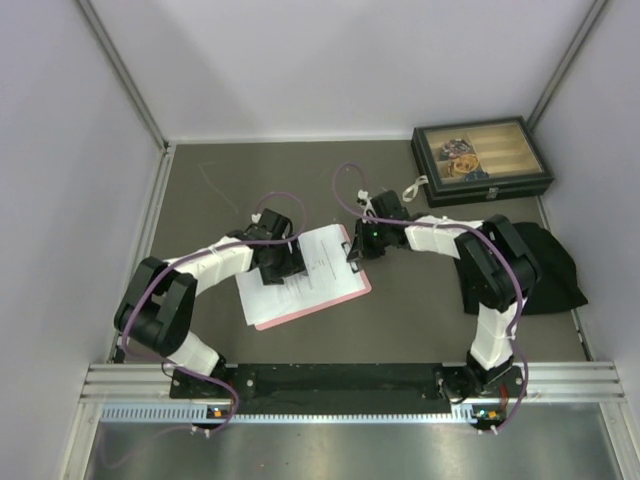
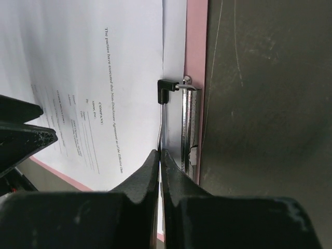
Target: Put the files into the folder
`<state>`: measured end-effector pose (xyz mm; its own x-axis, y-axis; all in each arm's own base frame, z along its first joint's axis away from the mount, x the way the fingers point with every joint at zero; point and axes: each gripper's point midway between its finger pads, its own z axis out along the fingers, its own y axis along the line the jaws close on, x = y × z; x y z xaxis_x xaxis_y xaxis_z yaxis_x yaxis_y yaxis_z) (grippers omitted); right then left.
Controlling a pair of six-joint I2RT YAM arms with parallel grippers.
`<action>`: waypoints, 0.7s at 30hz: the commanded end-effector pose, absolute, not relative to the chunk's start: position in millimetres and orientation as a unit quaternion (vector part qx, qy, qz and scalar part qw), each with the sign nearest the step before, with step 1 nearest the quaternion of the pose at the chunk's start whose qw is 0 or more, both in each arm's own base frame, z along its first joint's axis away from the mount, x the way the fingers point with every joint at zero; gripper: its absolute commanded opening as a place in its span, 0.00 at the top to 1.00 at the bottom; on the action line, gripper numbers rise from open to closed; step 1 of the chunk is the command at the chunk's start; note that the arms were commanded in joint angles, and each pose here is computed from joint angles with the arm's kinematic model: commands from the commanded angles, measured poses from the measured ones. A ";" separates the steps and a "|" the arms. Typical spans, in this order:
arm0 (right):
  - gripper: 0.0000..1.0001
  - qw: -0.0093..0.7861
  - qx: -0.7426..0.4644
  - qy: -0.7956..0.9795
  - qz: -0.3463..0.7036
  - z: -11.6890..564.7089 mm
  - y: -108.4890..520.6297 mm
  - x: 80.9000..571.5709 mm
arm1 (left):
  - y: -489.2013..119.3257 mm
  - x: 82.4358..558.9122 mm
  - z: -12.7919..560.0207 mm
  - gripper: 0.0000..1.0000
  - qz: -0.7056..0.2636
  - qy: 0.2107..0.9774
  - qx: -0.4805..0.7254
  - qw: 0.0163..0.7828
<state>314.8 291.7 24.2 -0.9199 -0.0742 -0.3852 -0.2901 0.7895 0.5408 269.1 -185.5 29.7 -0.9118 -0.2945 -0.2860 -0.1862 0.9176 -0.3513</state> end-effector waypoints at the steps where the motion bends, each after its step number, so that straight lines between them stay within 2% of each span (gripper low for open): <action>1: 1.00 0.143 -0.106 0.921 0.346 5.5 293.2 290.7 | -176.7 267.7 8.5 0.27 -0.123 0.973 -0.114 0.158; 2: 1.00 0.161 -0.103 0.909 0.371 14.2 298.7 298.4 | -175.3 266.4 7.5 0.27 -0.118 0.975 -0.113 0.154; 13: 1.00 0.130 -0.079 0.839 0.522 38.0 300.6 287.8 | -161.3 268.5 -3.1 0.27 -0.065 0.984 -0.088 0.139; 21: 1.00 0.125 -0.063 0.799 0.585 54.7 309.1 283.7 | -176.6 266.4 -5.9 0.27 -0.102 0.984 -0.082 0.123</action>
<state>285.8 293.6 25.1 -0.9705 0.0603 -0.2334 -0.1807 0.4593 0.8697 281.9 -176.2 25.1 -0.9285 -0.2114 -0.3052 -0.1402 0.9609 -0.2389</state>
